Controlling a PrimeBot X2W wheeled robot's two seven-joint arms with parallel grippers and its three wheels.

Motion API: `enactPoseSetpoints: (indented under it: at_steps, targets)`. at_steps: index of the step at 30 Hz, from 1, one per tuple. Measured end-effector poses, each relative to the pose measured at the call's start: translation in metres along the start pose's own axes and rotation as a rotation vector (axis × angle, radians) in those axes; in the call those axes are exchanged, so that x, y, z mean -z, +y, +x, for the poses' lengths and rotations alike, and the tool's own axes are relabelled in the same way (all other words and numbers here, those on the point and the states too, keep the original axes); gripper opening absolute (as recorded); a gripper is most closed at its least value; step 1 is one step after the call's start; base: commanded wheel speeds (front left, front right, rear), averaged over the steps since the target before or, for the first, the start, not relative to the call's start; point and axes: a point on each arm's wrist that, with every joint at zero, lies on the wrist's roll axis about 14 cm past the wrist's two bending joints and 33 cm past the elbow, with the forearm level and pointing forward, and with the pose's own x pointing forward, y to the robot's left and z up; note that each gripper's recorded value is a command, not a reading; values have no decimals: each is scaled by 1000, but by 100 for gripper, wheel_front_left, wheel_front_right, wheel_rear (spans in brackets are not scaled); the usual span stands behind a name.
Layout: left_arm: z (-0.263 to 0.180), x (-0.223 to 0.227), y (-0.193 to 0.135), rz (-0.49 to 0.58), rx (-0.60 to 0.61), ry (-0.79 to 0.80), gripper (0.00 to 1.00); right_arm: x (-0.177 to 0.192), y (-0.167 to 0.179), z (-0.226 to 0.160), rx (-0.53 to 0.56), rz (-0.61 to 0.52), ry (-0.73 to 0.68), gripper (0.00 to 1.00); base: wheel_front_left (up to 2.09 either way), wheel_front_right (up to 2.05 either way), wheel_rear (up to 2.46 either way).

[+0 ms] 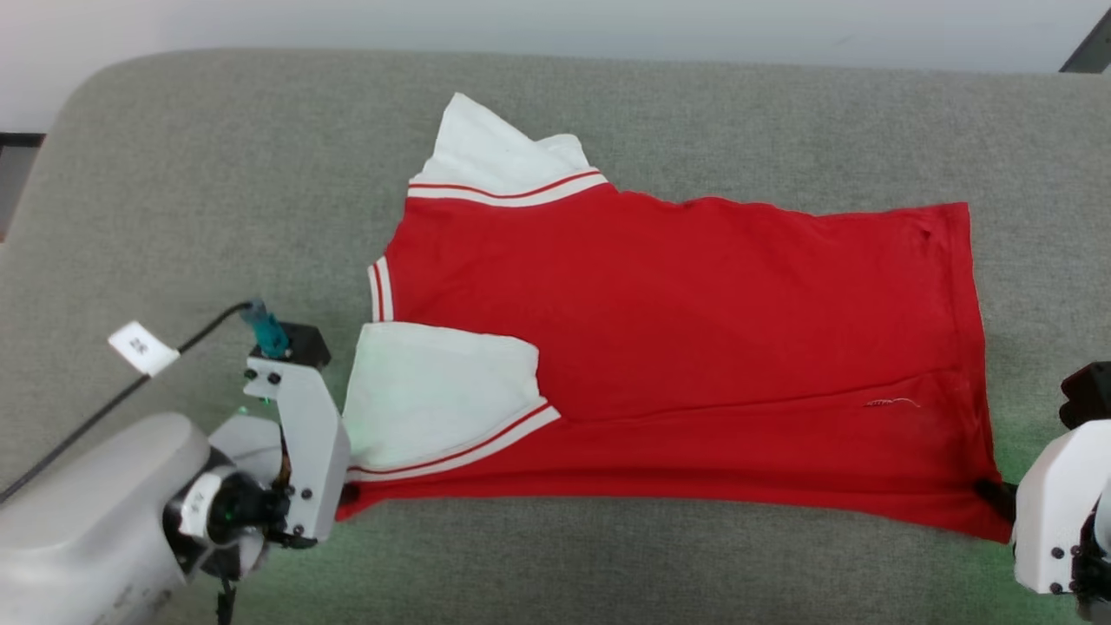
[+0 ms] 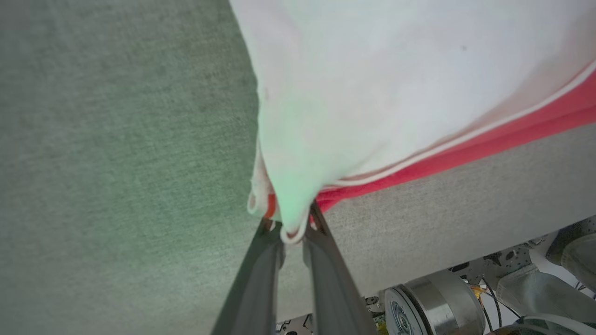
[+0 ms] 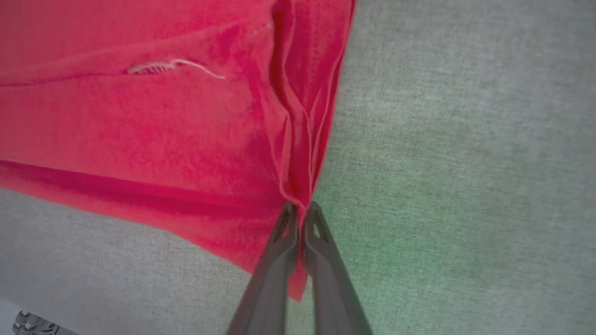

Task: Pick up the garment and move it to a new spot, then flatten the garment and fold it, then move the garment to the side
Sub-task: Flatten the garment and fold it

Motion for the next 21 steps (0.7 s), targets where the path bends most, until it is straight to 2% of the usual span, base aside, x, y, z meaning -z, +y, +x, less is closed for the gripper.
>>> enactPoseSetpoints:
  at_steps: [2, 3, 4, 5, 6, 7, 15, 18, 21]
  targets:
    - [4, 3, -1, -2, 0, 7, 1, 3, 0, 3, 2, 4, 9, 0, 0, 0, 0]
    - [6, 3, -1, -1, 0, 7, 24, 5, 0, 5, 0, 10, 13, 0, 0, 0, 0]
    - [8, 3, -2, 0, 0, 7, 40, 6, 0, 6, -1, 15, 10, 18, 0, 0, 0]
    - [9, 3, -2, 1, -1, 8, 47, 7, 0, 8, 0, 17, 8, 36, 0, 0, 0]
    - [10, 3, -2, 6, -3, 10, 76, 7, 0, 8, 0, 18, 5, 73, 0, 0, 0]
    - [11, 2, -3, 16, -4, 7, 100, 7, 1, 9, -2, 20, 2, 100, 0, 0, 0]
    - [-7, -21, 7, 64, -59, -32, 100, -10, -2, -3, 7, 33, -103, 100, 0, 0, 0]
    - [-21, -44, 5, 87, -64, -80, 100, -29, -6, -13, 22, 39, -208, 100, 0, 0, 0]
    - [-33, -72, 2, 94, -69, -153, 100, -58, -7, -26, 36, 41, -369, 100, 0, 0, 0]
